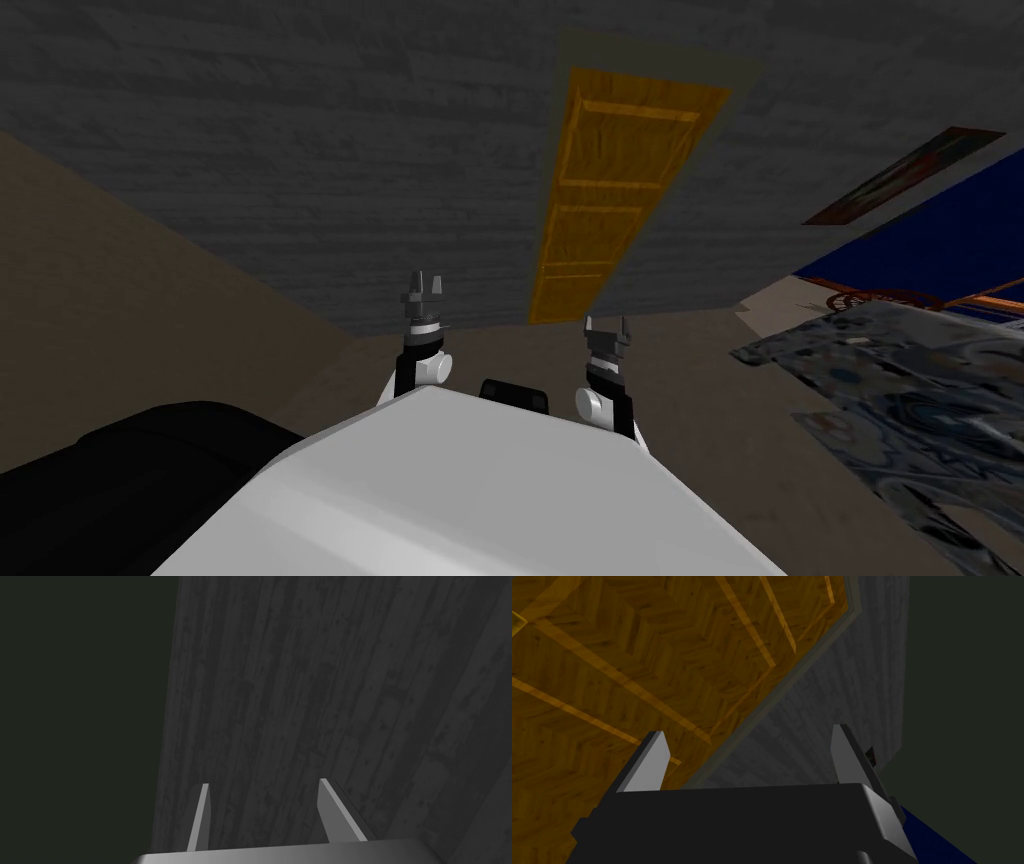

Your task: Pull the door open

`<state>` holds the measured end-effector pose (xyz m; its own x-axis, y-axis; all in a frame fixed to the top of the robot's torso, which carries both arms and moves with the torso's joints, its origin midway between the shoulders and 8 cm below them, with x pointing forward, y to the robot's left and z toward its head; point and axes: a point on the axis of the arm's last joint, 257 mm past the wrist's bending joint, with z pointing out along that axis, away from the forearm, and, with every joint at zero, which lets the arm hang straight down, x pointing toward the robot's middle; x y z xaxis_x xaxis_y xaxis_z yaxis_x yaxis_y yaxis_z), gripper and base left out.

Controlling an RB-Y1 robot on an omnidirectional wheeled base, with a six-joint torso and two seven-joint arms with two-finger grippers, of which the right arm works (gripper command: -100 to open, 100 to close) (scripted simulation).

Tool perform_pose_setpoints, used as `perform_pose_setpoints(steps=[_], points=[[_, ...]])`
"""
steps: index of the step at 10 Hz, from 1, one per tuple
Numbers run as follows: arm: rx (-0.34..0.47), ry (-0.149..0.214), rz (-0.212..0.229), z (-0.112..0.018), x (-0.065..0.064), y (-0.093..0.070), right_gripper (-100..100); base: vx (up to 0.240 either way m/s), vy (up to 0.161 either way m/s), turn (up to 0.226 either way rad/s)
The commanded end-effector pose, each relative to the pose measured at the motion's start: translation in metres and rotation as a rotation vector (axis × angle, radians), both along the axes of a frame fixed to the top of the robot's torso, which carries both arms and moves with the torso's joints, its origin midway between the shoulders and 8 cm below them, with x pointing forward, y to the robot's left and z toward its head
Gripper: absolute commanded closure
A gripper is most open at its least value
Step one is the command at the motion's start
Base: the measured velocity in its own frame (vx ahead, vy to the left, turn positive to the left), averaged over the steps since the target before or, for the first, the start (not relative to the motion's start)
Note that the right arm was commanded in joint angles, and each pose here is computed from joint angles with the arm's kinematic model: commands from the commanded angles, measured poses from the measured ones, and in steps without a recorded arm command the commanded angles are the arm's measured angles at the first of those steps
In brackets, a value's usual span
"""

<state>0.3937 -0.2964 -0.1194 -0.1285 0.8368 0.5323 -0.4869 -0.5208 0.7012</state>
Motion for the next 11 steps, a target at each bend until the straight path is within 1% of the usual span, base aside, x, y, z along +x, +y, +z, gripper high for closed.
perform_pose_setpoints(steps=[1,3,6,11], points=[[0.044,0.008,0.014,-0.011,0.002,-0.002,-100,0.093,-0.040,0.189],[0.099,0.020,0.029,-0.025,0.005,-0.006,-100,0.093,-0.047,0.169],[0.181,0.038,0.048,-0.046,0.008,-0.011,-100,0.087,-0.039,0.212],[0.321,0.067,0.068,-0.083,0.011,-0.021,-100,0.088,-0.049,0.196]])
